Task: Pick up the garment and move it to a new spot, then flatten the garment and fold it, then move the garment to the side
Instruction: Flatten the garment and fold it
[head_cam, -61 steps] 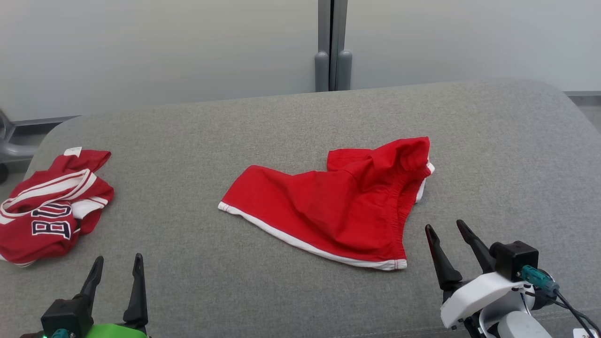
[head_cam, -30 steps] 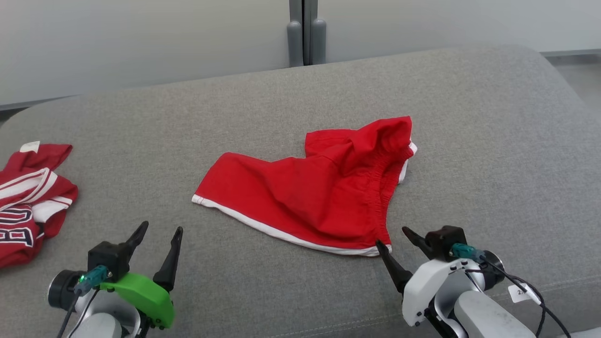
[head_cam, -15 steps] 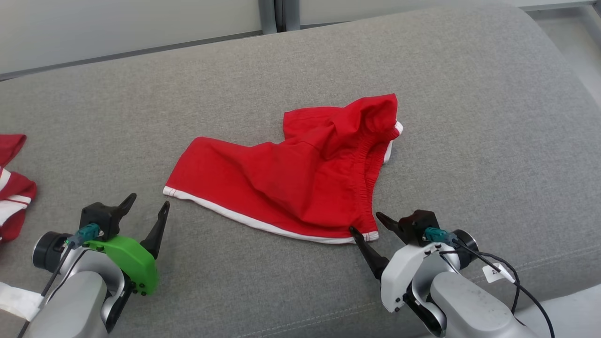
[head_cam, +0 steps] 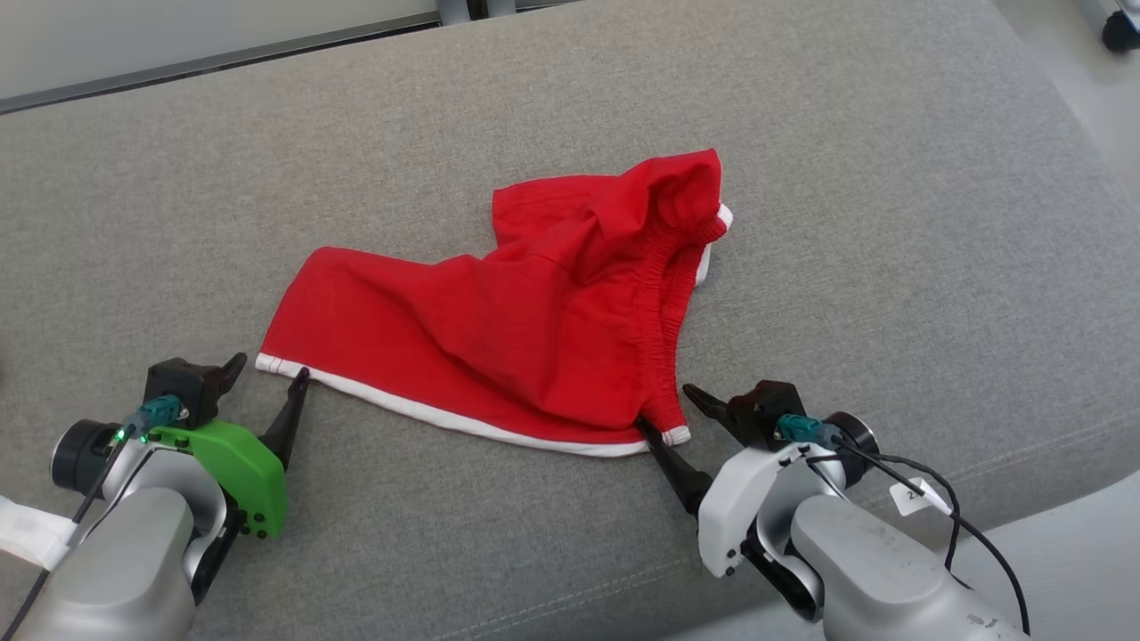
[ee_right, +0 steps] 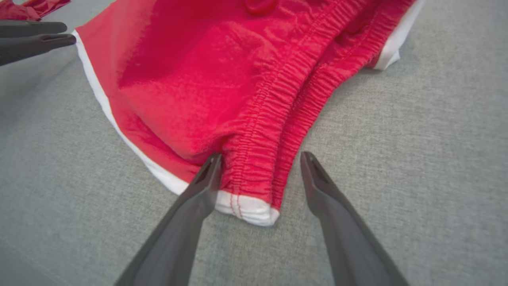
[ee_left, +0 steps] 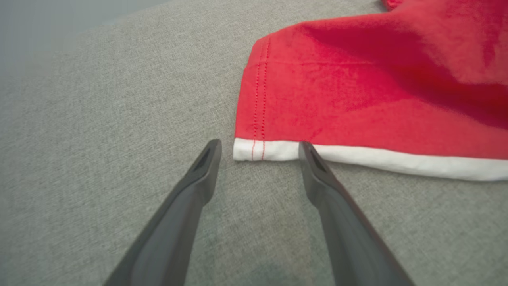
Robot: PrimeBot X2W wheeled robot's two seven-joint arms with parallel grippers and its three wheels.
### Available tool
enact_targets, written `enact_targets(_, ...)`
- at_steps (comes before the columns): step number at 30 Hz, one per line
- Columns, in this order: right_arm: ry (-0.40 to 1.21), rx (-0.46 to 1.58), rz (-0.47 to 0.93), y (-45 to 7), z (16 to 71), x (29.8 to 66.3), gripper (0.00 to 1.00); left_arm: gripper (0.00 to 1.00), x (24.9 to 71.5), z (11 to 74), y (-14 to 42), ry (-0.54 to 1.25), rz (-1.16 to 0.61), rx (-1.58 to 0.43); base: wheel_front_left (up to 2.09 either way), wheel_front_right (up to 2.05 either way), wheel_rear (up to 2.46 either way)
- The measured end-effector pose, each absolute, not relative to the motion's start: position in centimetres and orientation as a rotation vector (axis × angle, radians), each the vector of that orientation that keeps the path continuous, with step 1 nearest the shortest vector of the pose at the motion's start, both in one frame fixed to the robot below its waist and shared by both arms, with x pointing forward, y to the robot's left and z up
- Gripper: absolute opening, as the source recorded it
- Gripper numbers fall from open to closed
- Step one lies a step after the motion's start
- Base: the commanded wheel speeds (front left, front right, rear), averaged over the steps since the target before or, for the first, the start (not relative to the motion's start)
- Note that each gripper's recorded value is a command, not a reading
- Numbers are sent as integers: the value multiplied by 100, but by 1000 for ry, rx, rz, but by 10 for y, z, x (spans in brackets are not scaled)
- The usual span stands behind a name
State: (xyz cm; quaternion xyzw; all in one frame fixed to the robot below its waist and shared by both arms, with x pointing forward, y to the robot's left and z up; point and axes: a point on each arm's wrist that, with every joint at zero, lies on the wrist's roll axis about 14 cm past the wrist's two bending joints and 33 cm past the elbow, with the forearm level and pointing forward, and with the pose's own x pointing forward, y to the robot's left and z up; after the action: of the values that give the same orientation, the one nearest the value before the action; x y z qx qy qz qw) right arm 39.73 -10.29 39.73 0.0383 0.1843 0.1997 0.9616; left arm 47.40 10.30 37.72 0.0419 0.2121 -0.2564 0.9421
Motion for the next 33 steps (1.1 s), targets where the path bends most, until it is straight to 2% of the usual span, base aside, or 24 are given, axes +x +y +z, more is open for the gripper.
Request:
enact_targets(4, 379, 79, 413, -100, 396, 399, 100, 100, 477, 376, 100, 436, -530, 83, 0, 0, 0)
enact_targets(5, 379, 78, 418, -99, 395, 399, 71, 100, 477, 375, 100, 437, -531, 83, 0, 0, 0)
enact_targets(6, 383, 81, 422, -97, 395, 399, 28, 57, 476, 375, 100, 440, -532, 82, 0, 0, 0)
enact_targets(8, 385, 83, 430, -94, 394, 399, 0, 0, 476, 374, 101, 443, -530, 81, 0, 0, 0)
enact_targets(19, 375, 92, 442, -92, 400, 399, 0, 0, 476, 385, 108, 425, -509, 63, 0, 0, 0)
enact_targets(33, 225, 157, 448, -93, 453, 412, 0, 0, 477, 437, 115, 274, -508, 73, 0, 0, 0)
